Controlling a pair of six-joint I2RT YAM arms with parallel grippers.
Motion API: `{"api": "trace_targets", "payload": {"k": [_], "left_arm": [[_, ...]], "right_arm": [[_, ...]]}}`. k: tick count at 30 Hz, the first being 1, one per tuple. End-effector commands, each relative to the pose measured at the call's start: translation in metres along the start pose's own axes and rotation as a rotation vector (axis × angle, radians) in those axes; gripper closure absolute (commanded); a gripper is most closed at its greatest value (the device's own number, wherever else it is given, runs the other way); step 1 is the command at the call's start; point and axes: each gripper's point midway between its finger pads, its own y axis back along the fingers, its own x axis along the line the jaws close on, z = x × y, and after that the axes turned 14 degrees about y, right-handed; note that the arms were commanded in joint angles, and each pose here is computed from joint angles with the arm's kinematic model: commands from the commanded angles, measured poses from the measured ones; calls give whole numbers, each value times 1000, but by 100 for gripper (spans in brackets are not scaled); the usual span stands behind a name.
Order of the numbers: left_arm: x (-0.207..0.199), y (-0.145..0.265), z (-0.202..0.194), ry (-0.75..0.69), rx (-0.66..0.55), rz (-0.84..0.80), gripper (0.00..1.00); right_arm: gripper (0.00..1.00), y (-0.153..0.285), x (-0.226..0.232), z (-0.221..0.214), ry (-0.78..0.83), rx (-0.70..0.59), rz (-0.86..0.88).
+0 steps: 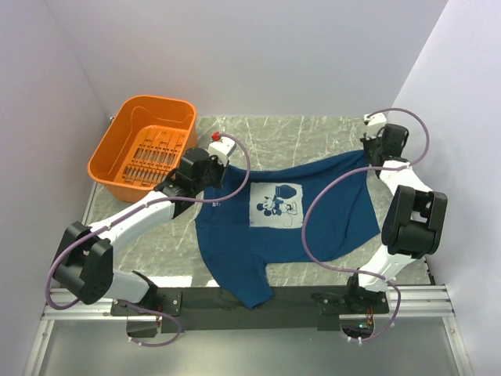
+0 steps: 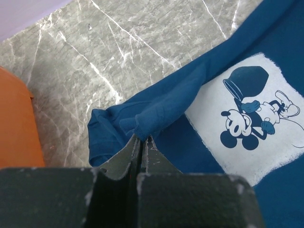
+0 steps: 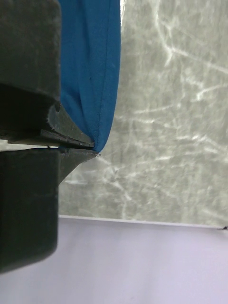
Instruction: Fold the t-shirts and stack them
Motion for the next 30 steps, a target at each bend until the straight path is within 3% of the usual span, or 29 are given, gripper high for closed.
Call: {"api": "trace_targets", "payload": {"k": [1,11,20,30], "left_arm": [[-3,5,26,-22,-58,-2,100],[-3,5,27,-21,-60,0,100],[-1,5,28,-22,-61,12,100],[11,9,32,-27,-91,82,100]], "right_arm": [[98,3,-13,27,66,-42,-76],[99,-8,-41,-13,126,112,-231],[99,-2,-55,4,238,90,-347],[99,-8,-32,4,247,76,-260]]}}
